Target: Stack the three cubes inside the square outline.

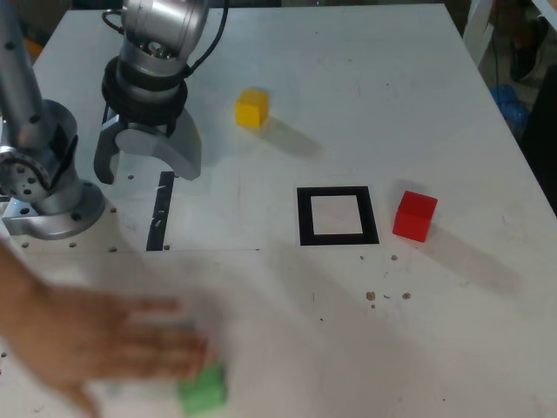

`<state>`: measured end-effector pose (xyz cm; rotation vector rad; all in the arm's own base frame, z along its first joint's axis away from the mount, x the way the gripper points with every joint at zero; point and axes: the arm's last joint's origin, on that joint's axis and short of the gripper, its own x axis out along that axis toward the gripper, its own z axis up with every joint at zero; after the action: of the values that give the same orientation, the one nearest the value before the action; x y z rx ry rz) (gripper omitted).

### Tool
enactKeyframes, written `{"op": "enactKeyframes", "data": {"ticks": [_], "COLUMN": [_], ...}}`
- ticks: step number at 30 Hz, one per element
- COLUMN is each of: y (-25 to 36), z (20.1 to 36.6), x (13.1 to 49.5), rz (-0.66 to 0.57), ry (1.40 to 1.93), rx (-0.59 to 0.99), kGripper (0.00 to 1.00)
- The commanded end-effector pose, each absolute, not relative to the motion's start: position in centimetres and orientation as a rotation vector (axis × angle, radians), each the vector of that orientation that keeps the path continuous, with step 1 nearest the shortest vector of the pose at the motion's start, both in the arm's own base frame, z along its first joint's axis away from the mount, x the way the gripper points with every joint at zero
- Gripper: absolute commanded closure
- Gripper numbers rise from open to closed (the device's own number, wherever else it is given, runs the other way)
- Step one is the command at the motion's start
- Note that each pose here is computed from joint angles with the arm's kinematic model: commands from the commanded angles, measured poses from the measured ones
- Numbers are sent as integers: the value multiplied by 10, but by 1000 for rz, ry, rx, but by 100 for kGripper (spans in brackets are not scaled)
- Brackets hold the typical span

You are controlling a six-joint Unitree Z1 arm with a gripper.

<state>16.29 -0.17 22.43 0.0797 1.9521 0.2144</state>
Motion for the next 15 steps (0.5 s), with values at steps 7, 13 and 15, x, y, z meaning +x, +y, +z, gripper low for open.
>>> {"op": "enactKeyframes", "data": {"ticks": [7,13,15], "y": [7,28,33], "z": [226,244,248], "x": [181,196,199], "rz": [186,182,189], "ry": [1966,1929,1913], "rx": [74,64,68], "kGripper": [2,5,5]}}
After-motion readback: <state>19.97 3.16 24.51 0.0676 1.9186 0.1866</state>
